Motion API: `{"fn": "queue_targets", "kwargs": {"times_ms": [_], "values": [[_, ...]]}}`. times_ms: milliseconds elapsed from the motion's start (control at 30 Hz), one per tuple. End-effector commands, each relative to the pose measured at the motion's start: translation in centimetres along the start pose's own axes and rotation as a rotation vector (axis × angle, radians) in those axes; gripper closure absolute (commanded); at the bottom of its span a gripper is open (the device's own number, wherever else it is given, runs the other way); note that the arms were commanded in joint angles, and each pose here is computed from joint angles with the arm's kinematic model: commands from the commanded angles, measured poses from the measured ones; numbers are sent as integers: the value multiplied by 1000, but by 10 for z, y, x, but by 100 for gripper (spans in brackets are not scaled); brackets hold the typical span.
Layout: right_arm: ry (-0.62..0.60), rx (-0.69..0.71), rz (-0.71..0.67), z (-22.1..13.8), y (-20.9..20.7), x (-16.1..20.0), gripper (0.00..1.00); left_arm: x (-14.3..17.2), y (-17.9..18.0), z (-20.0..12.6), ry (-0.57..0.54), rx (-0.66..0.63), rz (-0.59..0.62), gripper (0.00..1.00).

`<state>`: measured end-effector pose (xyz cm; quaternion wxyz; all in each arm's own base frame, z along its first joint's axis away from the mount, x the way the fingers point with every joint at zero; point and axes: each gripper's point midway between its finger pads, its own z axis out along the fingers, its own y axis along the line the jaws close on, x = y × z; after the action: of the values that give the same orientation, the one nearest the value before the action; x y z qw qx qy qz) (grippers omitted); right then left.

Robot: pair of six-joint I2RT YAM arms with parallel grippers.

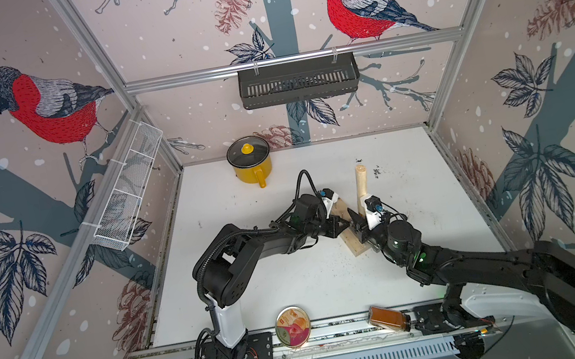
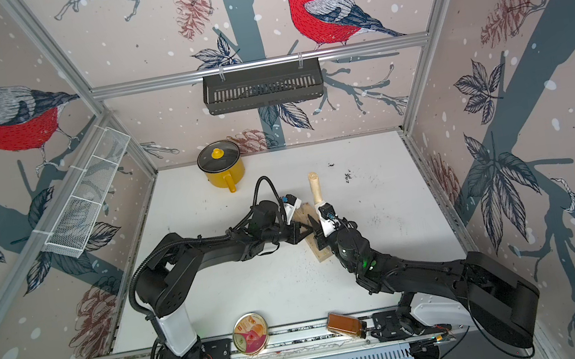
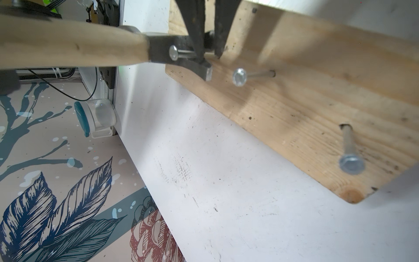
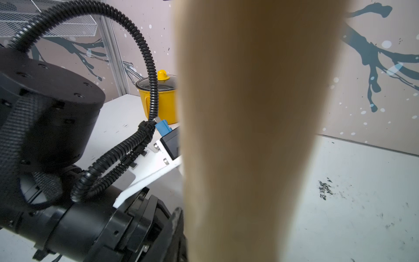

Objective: Use a claw hammer to pull out a nail
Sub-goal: Remove the nail from the mounting plate.

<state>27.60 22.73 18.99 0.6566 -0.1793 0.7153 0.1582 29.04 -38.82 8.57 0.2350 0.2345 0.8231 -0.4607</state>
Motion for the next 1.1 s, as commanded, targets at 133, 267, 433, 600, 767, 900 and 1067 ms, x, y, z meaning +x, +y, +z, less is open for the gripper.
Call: {"fn": "queue_targets", "kwargs": {"times_ms": [133, 267, 433, 600, 767, 900, 1067], "values": [[-39, -9, 8, 2, 3, -18, 52, -5, 0, -1, -18, -9, 36, 100], [-53, -7, 2, 3, 3, -30, 52, -5, 1, -2, -18, -13, 36, 100], [-76, -5, -5, 4, 4, -50, 52, -5, 1, -2, -17, -16, 32, 100], [-84, -1, -12, 5, 3, -68, 52, -4, 3, -2, -15, -20, 27, 100], [-70, -3, 0, 8, 3, -86, 52, -4, 4, -3, -15, -22, 25, 100], [-40, 1, 18, 11, 2, -95, 52, -5, 4, -3, -17, -24, 25, 100], [-2, -4, 40, 14, 4, -102, 50, -4, 5, -3, -15, -24, 22, 100]]}}
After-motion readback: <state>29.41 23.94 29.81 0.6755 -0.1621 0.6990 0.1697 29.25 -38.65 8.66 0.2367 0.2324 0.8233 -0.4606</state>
